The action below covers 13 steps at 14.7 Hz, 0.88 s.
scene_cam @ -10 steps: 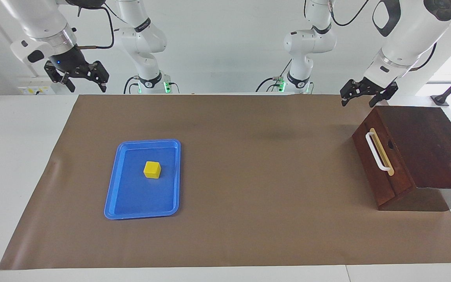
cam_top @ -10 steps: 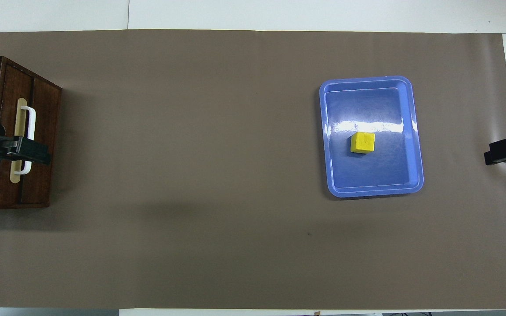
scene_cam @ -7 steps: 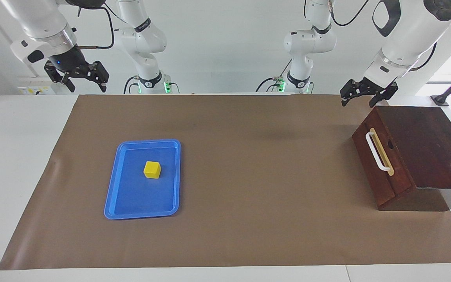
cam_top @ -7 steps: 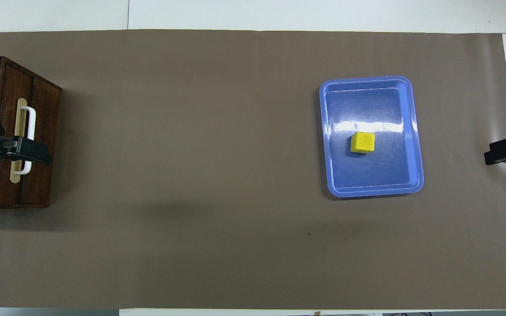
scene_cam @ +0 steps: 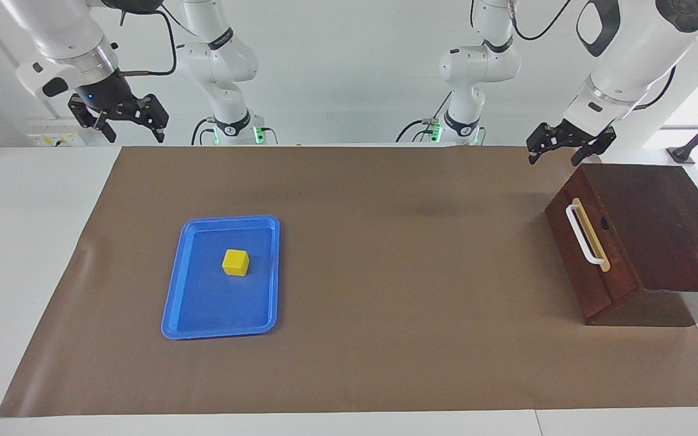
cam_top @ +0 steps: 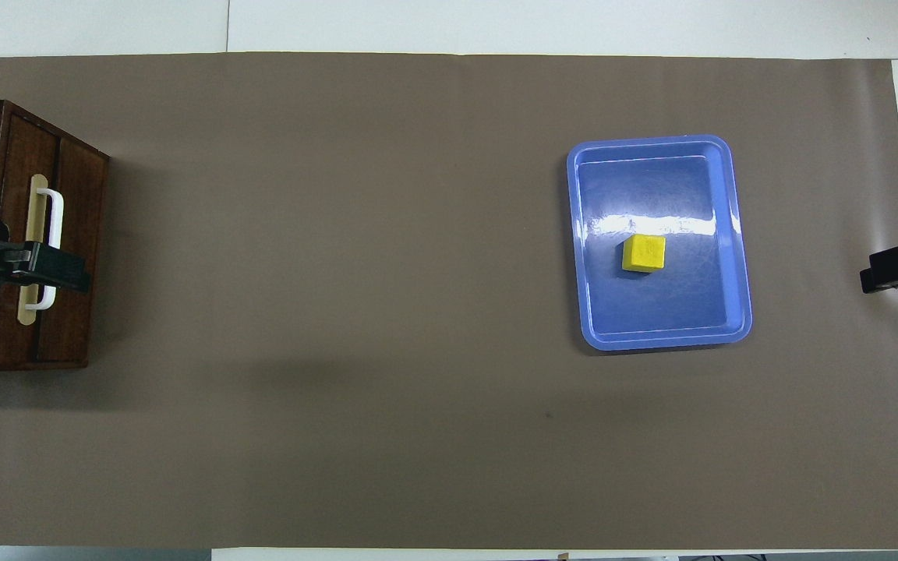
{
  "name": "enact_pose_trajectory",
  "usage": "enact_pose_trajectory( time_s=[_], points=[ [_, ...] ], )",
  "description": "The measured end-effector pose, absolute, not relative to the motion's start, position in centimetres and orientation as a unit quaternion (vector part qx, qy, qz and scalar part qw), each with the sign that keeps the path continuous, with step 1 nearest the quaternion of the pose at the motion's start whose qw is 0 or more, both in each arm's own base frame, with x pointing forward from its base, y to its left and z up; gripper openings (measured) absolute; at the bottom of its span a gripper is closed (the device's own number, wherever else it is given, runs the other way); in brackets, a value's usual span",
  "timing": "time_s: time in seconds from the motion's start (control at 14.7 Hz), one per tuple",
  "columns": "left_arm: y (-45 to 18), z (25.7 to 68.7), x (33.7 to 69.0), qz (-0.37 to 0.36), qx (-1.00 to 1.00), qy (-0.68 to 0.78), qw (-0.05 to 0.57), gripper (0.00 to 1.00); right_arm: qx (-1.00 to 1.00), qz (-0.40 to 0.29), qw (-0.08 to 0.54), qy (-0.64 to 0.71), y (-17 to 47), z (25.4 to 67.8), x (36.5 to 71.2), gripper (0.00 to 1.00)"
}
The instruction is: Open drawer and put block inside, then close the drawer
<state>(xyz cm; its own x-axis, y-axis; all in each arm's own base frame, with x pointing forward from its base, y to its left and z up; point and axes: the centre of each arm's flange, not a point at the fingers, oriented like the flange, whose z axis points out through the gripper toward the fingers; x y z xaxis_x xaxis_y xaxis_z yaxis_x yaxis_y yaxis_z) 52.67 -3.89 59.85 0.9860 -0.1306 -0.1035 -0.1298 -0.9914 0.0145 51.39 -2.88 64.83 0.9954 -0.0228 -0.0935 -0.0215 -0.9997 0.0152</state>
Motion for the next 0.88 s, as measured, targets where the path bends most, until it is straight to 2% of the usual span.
enact_pose_trajectory(
  time_s=[0.41, 0.88],
  points=[
    [-3.89, 59.85, 52.67, -0.052, 0.996, -0.065, 0.004, 1.0, 0.999, -0.047, 0.007, -0.007, -2.86, 64.83, 51.38, 1.0],
    [-3.89, 59.85, 52.67, -0.052, 0.996, -0.065, 0.004, 1.0, 0.995, -0.048, 0.001, 0.089, -2.28, 64.28, 51.25, 1.0]
  ],
)
